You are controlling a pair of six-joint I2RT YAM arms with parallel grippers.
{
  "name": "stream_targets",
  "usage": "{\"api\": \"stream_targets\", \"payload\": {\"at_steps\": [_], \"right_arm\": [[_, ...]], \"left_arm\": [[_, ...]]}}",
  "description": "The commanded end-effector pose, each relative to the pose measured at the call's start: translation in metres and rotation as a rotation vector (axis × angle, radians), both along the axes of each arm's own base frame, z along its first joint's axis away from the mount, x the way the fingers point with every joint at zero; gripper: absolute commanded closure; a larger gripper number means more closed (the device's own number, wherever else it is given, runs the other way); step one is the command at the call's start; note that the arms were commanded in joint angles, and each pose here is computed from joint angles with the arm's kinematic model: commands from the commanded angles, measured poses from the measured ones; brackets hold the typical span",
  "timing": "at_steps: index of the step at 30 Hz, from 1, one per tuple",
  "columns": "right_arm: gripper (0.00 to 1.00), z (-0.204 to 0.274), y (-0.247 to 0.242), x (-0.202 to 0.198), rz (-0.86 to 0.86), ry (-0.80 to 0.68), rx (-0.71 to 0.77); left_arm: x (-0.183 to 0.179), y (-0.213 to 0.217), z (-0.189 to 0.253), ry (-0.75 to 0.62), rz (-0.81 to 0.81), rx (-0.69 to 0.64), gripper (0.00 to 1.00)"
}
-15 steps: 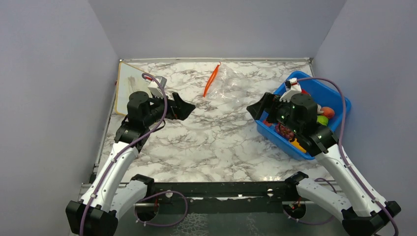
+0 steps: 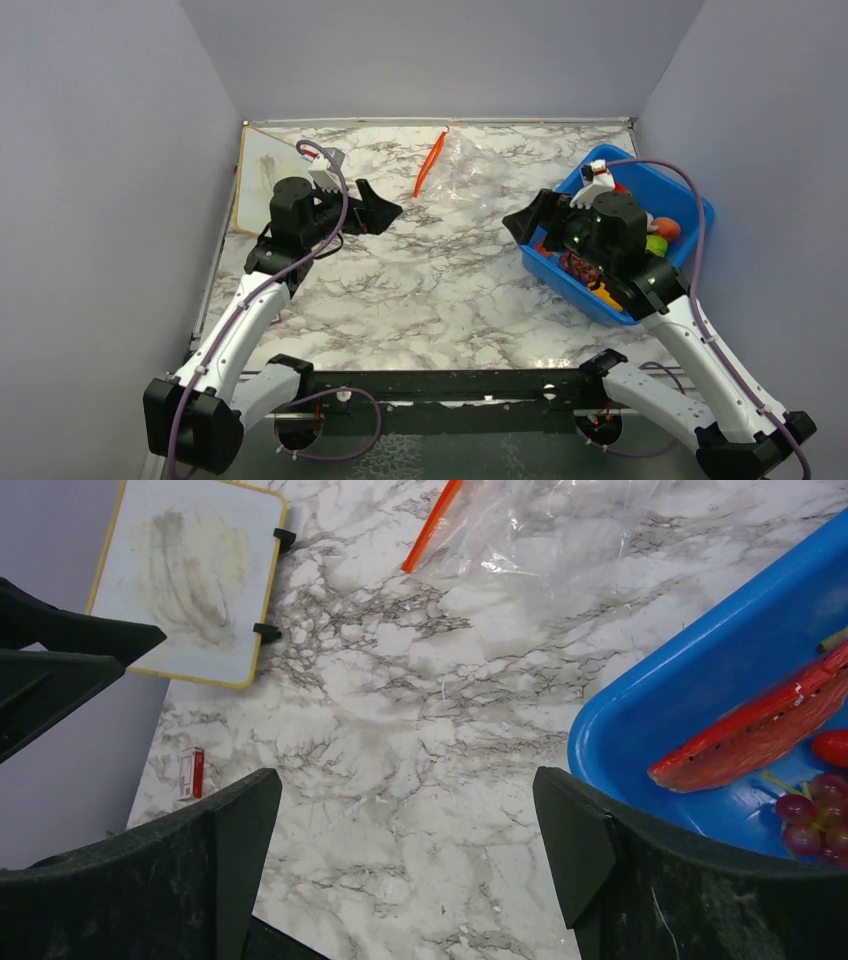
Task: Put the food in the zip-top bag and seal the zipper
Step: Pick up the zipper food storage bag at the center of the board.
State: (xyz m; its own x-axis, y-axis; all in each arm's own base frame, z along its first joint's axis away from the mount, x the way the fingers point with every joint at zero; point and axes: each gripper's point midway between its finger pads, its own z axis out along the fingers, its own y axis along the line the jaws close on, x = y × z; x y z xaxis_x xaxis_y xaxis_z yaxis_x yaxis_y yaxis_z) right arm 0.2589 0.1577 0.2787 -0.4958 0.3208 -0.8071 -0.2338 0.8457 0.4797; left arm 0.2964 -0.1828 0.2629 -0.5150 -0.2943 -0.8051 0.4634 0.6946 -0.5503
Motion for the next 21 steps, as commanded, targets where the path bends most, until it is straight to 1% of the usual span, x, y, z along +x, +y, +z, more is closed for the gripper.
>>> {"api": "stream_targets", "payload": {"at_steps": [1, 4, 7, 9, 10, 14, 16, 18, 20, 21], "right_arm": [[0.0, 0.002, -0.003, -0.001, -0.008, -0.013, 0.006], [0.0, 0.003, -0.007, -0.001, -0.027, -0.021, 0.004], [0.0, 0.005, -0.005, -0.001, -0.018, -0.029, 0.009], [0.0, 0.008, -0.003, -0.001, -0.003, -0.038, 0.015], [0.0, 0.01, -0.002, -0.002, 0.002, -0.042, 0.018], [0.0, 0.014, -0.001, -0.002, 0.008, -0.052, 0.025], [0.0, 0.018, 0.001, -0.003, 0.018, -0.062, 0.034], [0.0, 0.024, 0.003, -0.006, 0.036, -0.08, 0.047], [0.01, 0.028, 0.006, -0.009, 0.062, -0.097, 0.059], [0.01, 0.03, 0.008, -0.011, 0.076, -0.106, 0.067]], "left_arm": [[0.024, 0.008, 0.0, -0.047, 0.057, 0.062, 0.01], [0.044, 0.018, -0.007, -0.039, 0.115, 0.14, 0.01], [0.063, 0.02, -0.017, -0.014, 0.148, 0.174, 0.01], [0.075, 0.016, -0.029, 0.037, 0.148, 0.181, 0.01], [0.081, 0.014, -0.038, 0.086, 0.147, 0.187, 0.01], [0.107, -0.011, -0.073, 0.228, 0.025, 0.215, 0.15], [0.121, -0.017, -0.093, 0.282, 0.014, 0.22, 0.17], [0.134, -0.022, -0.108, 0.301, 0.015, 0.207, 0.18], [0.147, -0.028, -0.118, 0.296, 0.018, 0.179, 0.23], [0.153, -0.032, -0.121, 0.294, 0.019, 0.162, 0.28]]}}
